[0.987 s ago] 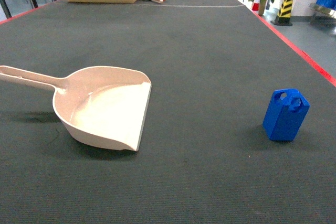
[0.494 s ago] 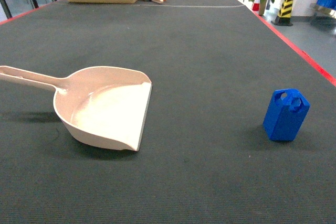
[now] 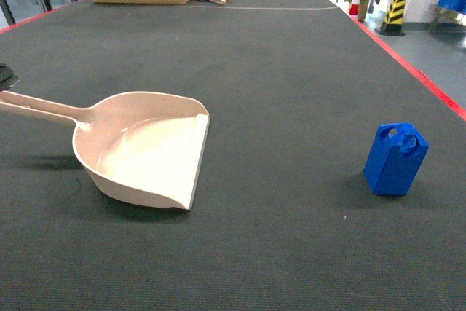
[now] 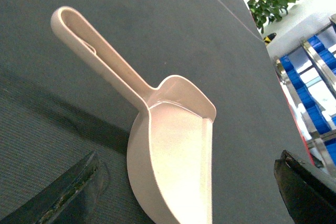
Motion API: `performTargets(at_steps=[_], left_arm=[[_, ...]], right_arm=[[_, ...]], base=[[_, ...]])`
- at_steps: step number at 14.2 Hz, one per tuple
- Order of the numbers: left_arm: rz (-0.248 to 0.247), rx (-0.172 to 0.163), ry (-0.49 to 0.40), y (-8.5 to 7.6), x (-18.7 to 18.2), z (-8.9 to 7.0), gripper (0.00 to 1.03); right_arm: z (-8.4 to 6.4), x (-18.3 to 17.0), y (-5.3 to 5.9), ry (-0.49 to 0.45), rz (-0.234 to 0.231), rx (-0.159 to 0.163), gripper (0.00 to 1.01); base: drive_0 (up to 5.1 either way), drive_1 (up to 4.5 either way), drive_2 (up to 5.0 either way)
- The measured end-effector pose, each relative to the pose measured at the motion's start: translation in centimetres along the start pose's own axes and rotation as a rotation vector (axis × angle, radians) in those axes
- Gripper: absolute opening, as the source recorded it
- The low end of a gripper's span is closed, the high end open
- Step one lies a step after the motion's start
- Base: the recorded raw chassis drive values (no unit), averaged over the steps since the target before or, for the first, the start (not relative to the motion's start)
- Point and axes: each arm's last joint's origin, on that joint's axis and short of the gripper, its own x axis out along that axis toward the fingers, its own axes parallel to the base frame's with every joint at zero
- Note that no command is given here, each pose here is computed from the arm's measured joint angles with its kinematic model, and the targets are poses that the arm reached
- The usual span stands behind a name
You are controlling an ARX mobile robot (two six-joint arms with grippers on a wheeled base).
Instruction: Place part in tray to right shelf
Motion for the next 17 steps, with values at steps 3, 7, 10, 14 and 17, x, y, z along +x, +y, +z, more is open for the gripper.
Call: performTargets(at_steps=[3, 7, 10, 14, 17], left_arm=[[0.040, -0.142, 0.065, 2.2, 5.0, -0.1, 0.98], [0.040, -0.242, 0.065, 4.0, 10.4, 0.7, 0.98], [0.030, -0.319, 0.046, 5.9, 13.2, 1.5, 0.98], [0.013, -0.420, 0.081, 8.0, 16.1, 1.8, 0.92], [-0.089, -0.415, 0.076, 7.6, 17.6, 2.3, 0.48]], right_arm=[[0.0, 0.0, 0.0, 0.000, 0.000, 0.000, 0.98], [0.0, 0.0, 0.0, 0.000, 0.000, 0.000, 0.98], [0.0, 0.0, 0.0, 0.000, 0.000, 0.000, 0.98], [0.0, 0.0, 0.0, 0.000, 0.000, 0.000, 0.98], [0.0, 0.0, 0.0, 0.000, 0.000, 0.000, 0.98]], base=[[0.0, 0.00, 0.0], [0.0, 0.00, 0.0], [0.0, 0.00, 0.0], [0.0, 0.00, 0.0], [0.0, 0.00, 0.0]])
